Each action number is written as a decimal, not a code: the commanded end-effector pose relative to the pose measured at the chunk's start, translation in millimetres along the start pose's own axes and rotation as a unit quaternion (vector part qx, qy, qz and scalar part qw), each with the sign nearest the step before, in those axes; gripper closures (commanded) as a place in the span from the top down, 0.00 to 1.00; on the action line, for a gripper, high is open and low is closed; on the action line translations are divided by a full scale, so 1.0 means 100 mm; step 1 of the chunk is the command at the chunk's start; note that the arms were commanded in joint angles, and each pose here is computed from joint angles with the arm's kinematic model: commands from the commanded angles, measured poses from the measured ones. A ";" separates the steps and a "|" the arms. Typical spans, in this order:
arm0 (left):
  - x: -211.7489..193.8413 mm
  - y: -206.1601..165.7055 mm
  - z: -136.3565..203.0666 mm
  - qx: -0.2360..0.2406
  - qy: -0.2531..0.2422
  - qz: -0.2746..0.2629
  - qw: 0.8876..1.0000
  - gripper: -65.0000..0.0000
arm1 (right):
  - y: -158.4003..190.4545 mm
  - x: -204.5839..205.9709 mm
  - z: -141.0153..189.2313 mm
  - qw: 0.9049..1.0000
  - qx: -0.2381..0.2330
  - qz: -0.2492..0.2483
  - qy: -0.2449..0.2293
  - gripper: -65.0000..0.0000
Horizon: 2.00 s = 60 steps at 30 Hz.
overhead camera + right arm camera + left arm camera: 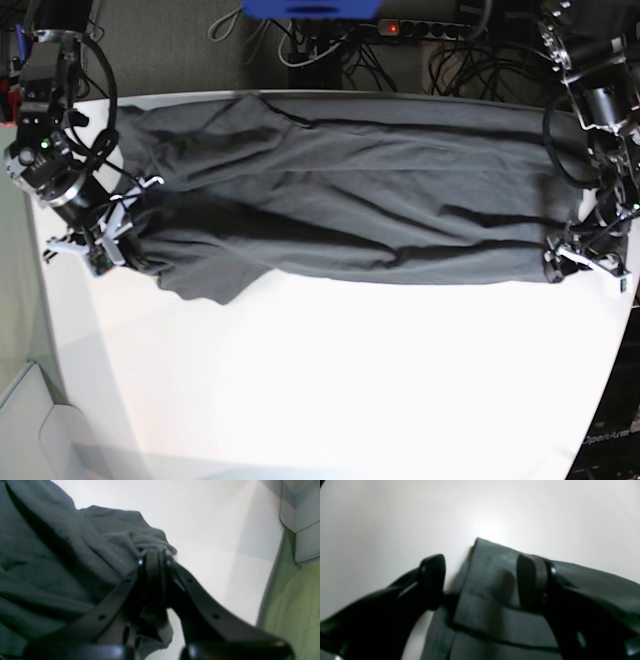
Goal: Layout the t-shirt on the table in an organized manner, then fold the t-shirt properly
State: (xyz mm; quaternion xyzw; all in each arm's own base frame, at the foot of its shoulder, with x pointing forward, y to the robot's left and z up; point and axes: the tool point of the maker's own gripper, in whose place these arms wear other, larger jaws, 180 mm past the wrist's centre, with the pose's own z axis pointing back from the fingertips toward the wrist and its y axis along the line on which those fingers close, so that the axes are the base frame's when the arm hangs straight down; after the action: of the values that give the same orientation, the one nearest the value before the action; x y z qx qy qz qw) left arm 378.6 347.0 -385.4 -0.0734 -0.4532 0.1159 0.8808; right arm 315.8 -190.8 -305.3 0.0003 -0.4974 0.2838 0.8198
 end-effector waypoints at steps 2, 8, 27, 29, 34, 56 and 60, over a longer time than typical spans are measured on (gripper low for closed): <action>0.27 0.03 0.04 0.001 -0.032 -0.008 0.999 0.67 | -0.08 0.13 0.03 1.000 -0.009 0.008 -0.021 0.00; 0.30 0.03 0.04 0.001 -0.044 -0.007 0.999 0.67 | -0.08 0.13 0.03 1.000 -0.009 0.008 -0.021 0.00; 0.06 0.11 -0.02 0.004 -0.018 0.019 1.000 0.00 | -0.08 0.12 0.03 1.000 -0.009 0.008 -0.018 0.00; 0.07 0.11 -0.02 0.004 -0.020 0.017 1.000 0.01 | -0.08 0.12 0.03 1.000 -0.009 0.008 -0.018 0.00; 0.23 0.01 0.04 -0.003 -0.023 -0.009 1.000 0.01 | -0.09 0.14 0.03 1.000 -0.010 0.009 -0.022 0.00; 0.51 0.00 0.43 0.000 -0.037 -0.030 0.999 0.01 | -0.09 0.31 0.10 0.999 -0.018 0.021 -0.045 0.00; 0.47 -0.01 0.45 -0.011 -0.038 -0.016 0.999 0.01 | -0.12 0.29 0.13 0.999 -0.024 0.019 -0.042 0.00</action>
State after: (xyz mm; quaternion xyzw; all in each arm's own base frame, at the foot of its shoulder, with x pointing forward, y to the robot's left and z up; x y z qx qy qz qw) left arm 357.7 349.2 -347.7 -0.0793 -0.4560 0.1051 0.8802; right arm 315.8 -191.7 -287.0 -0.0135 -0.5168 0.2847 0.8073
